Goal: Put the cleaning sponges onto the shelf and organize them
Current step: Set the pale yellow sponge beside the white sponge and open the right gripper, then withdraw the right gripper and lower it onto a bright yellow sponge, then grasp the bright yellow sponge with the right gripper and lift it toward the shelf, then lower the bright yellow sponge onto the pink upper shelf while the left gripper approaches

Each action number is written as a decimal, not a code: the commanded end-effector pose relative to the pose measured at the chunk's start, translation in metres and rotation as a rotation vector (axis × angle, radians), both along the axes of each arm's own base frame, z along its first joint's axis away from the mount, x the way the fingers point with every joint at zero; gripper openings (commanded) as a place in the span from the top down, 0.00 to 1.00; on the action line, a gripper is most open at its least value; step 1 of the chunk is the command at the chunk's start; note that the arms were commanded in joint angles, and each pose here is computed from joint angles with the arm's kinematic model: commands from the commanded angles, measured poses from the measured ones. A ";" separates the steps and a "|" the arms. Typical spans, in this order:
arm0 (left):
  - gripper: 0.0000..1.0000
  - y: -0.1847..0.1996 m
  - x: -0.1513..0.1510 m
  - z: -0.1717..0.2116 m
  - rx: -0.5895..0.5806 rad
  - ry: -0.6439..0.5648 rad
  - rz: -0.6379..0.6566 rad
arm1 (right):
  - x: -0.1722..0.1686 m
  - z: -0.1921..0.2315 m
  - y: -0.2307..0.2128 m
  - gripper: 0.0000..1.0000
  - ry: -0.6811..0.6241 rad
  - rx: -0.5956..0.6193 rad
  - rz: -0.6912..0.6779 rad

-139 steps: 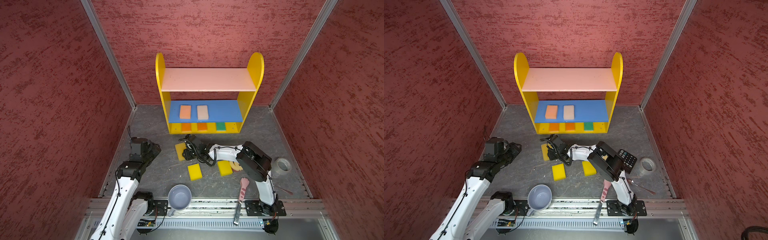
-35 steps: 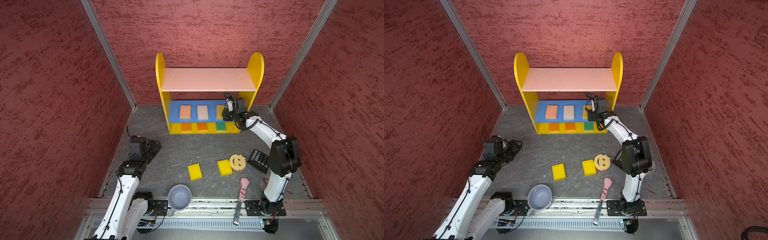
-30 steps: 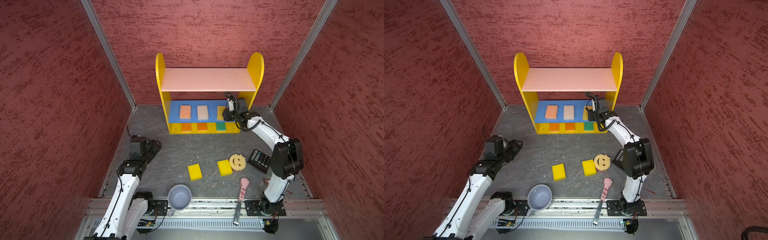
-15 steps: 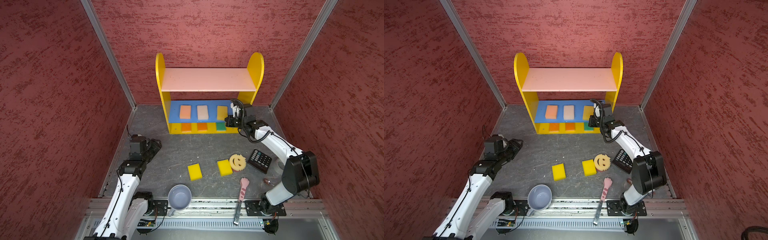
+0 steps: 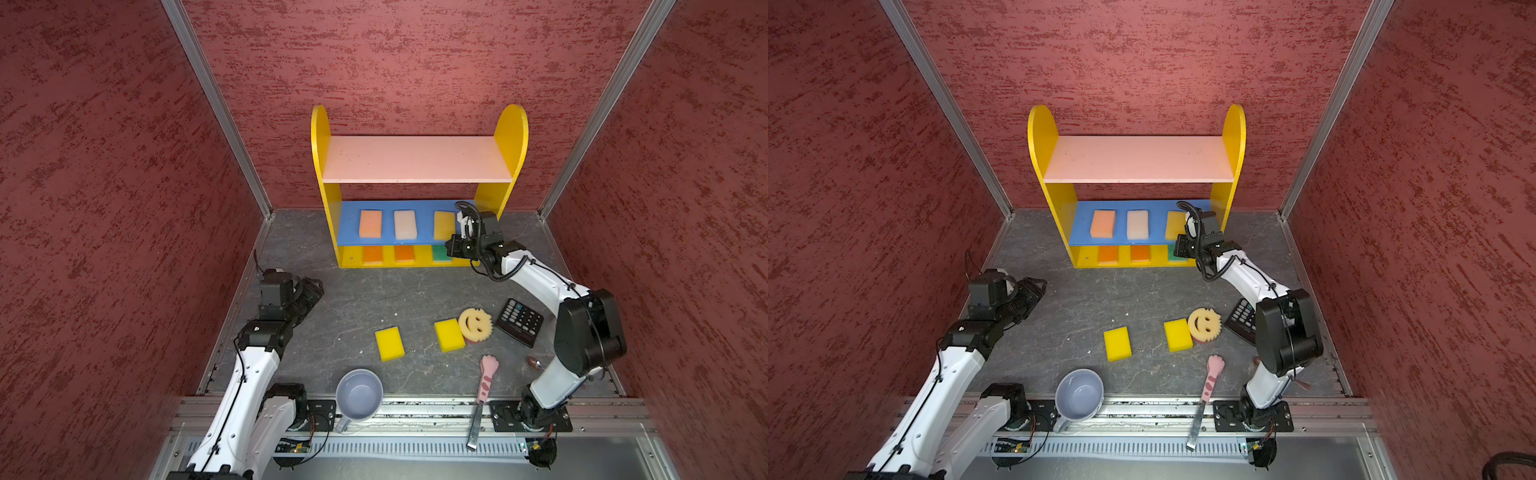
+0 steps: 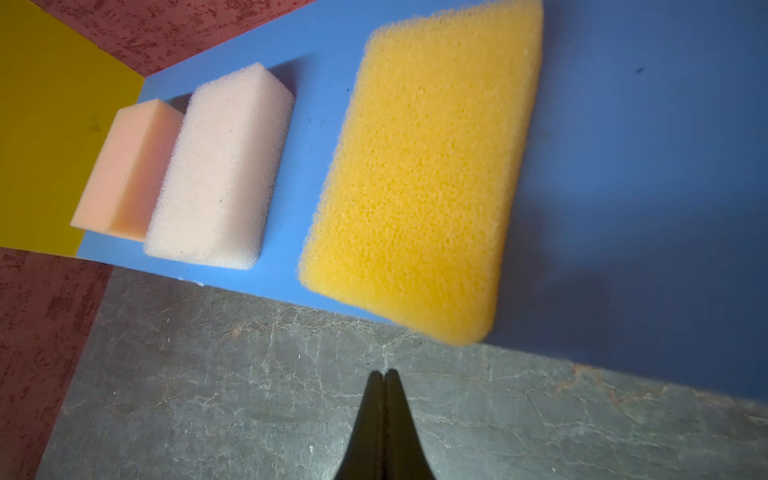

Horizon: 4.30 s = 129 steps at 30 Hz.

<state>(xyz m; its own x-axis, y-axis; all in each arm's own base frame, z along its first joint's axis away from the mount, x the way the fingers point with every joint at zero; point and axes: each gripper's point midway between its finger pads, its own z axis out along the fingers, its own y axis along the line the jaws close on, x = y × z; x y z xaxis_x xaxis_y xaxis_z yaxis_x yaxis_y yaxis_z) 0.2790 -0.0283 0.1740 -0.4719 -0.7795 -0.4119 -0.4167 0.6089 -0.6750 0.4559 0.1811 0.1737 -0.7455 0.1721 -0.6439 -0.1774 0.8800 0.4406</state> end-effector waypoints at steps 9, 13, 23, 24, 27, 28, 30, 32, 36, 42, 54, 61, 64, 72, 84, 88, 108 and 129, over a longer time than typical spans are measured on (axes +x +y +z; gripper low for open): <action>0.38 -0.001 0.006 0.008 -0.003 -0.025 -0.006 | 0.024 0.011 -0.015 1.00 -0.043 -0.012 -0.045; 0.38 -0.001 0.007 0.008 -0.001 -0.023 -0.007 | 0.026 0.010 -0.019 1.00 -0.042 -0.008 -0.053; 0.38 -0.002 0.011 0.009 -0.009 -0.022 -0.009 | 0.028 0.010 -0.024 1.00 -0.040 -0.009 -0.064; 0.38 -0.003 0.011 0.008 -0.008 -0.022 -0.011 | 0.028 0.011 -0.024 1.00 -0.040 -0.006 -0.064; 0.39 -0.003 0.010 0.007 -0.011 -0.019 -0.010 | 0.028 0.012 -0.026 1.00 -0.048 -0.013 -0.065; 0.38 -0.003 0.011 0.007 -0.010 -0.020 -0.011 | 0.029 0.012 -0.026 1.00 -0.049 -0.016 -0.065; 0.38 -0.004 0.011 0.007 -0.011 -0.019 -0.011 | 0.030 0.012 -0.027 1.00 -0.045 -0.023 -0.063; 0.39 -0.004 0.010 0.007 -0.010 -0.019 -0.015 | 0.030 0.012 -0.026 1.00 -0.043 -0.024 -0.061; 0.38 -0.004 0.009 0.008 -0.007 -0.021 -0.011 | 0.028 0.011 -0.025 1.00 -0.039 -0.006 -0.056; 0.38 -0.005 0.010 0.010 -0.009 -0.024 -0.016 | 0.010 0.012 -0.022 1.00 -0.021 0.042 -0.047; 0.32 -0.014 0.015 0.022 0.010 -0.064 -0.089 | -0.106 -0.028 0.032 0.61 0.109 0.012 0.118; 0.23 -0.010 0.016 0.070 0.163 -0.173 -0.161 | -0.176 -0.060 0.092 0.48 0.197 -0.051 0.294; 0.05 -0.033 0.018 0.104 0.103 -0.358 -0.283 | -0.207 -0.075 0.120 0.42 0.210 -0.059 0.388; 0.01 -0.043 0.029 0.138 0.036 -0.539 -0.395 | -0.259 -0.112 0.151 0.38 0.299 -0.044 0.452; 0.29 -0.039 0.034 0.121 -0.122 -0.456 -0.471 | -0.267 -0.132 0.176 0.59 0.381 0.021 0.453; 0.36 -0.040 0.029 0.120 -0.100 -0.405 -0.468 | -0.256 -0.128 0.188 0.81 0.357 0.035 0.458; 0.37 -0.051 0.032 0.219 0.413 -0.546 -0.400 | -0.088 0.133 0.167 1.00 -0.238 -0.117 0.337; 0.37 -0.139 0.081 0.416 0.550 -0.982 -0.431 | -0.013 0.379 0.158 1.00 -0.855 0.054 0.124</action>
